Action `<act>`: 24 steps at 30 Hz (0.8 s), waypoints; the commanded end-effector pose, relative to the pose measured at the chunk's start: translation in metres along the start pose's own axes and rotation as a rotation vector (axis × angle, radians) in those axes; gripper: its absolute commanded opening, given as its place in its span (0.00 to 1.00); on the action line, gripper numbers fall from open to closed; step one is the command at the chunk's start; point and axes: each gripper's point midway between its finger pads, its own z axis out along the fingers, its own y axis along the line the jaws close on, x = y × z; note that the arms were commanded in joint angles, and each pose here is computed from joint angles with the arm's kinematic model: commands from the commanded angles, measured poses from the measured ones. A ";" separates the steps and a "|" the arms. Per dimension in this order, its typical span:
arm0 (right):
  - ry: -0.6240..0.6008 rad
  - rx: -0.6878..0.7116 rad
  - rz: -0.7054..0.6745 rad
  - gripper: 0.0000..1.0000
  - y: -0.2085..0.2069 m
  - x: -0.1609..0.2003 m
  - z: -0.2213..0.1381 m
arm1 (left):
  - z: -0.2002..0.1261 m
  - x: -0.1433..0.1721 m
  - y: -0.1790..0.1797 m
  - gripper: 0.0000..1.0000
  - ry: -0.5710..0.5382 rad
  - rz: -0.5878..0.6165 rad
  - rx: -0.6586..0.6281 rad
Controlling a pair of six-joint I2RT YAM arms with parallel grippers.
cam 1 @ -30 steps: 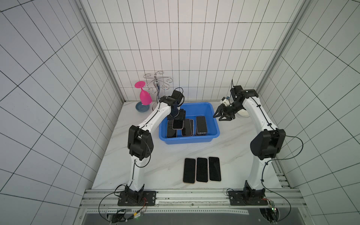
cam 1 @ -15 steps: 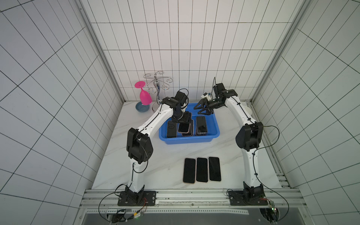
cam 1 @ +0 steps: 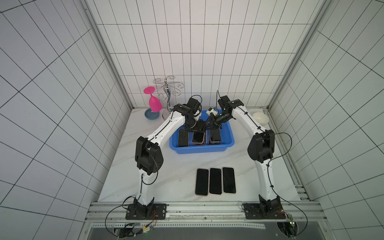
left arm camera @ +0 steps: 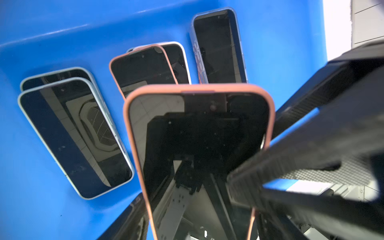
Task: Take the phone out of the storage box
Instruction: Pick up the phone from the storage box, then place the phone at the center of the board.
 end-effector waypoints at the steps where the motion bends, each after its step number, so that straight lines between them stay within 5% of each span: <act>1: 0.035 -0.010 -0.011 0.04 0.011 0.023 -0.004 | -0.025 -0.015 -0.033 0.45 -0.098 0.066 0.132; 3: 0.016 0.033 -0.022 0.00 0.010 0.032 -0.015 | -0.031 -0.017 -0.048 0.51 -0.107 0.079 0.208; 8: -0.112 0.177 0.044 0.00 -0.013 0.059 -0.073 | -0.053 -0.026 -0.070 0.98 -0.166 0.072 0.386; 15: -0.155 0.580 0.235 0.00 -0.094 0.166 -0.152 | -0.092 -0.063 -0.027 0.98 -0.339 -0.136 0.525; 24: 0.083 0.745 0.405 0.00 -0.172 0.249 -0.126 | -0.074 -0.065 -0.004 0.98 -0.342 -0.170 0.443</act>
